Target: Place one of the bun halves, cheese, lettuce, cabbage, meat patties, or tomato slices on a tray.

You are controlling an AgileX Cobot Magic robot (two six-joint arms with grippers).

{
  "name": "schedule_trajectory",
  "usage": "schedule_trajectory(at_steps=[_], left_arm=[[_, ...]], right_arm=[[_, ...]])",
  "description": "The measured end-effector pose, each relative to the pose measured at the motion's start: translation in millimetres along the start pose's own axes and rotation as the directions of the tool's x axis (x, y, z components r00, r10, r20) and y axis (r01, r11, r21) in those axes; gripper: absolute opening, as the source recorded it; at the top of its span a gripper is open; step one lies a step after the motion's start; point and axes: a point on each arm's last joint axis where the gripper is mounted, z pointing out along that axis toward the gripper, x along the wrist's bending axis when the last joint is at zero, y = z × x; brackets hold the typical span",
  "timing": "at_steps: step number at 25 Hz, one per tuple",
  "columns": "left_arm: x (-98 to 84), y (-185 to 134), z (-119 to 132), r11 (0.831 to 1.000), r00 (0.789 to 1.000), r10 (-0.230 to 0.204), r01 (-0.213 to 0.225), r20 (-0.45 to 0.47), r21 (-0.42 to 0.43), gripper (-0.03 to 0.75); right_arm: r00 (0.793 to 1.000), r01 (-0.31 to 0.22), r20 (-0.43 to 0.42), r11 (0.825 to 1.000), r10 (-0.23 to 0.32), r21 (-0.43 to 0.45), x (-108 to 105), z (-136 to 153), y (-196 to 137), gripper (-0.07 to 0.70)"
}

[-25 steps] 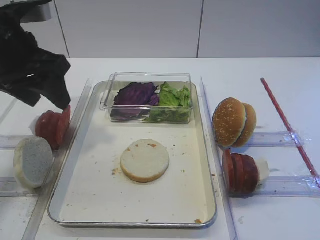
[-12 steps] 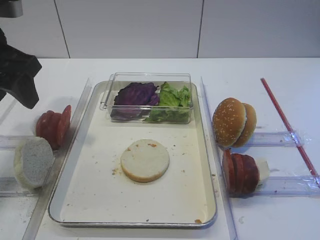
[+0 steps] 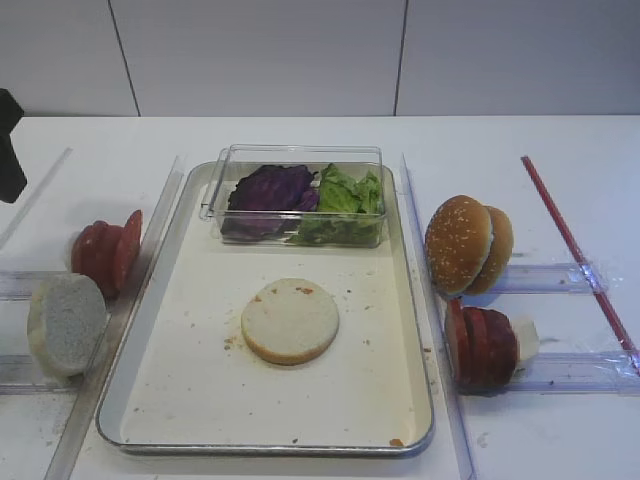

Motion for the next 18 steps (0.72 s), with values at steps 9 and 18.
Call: schedule_trajectory(at_steps=[9, 18], left_arm=[[-1.2, -27, -24, 0.997, 1.0, -0.006, 0.005, -0.006, -0.082, 0.437], [-4.7, -62, -33, 0.985, 1.0, -0.006, 0.004, -0.009, -0.173, 0.437]], right_arm=[[1.0, 0.0, 0.0, 1.0, 0.0, 0.0, 0, 0, 0, 0.454], [1.0, 0.0, 0.0, 1.0, 0.0, 0.0, 0, 0, 0, 0.454]])
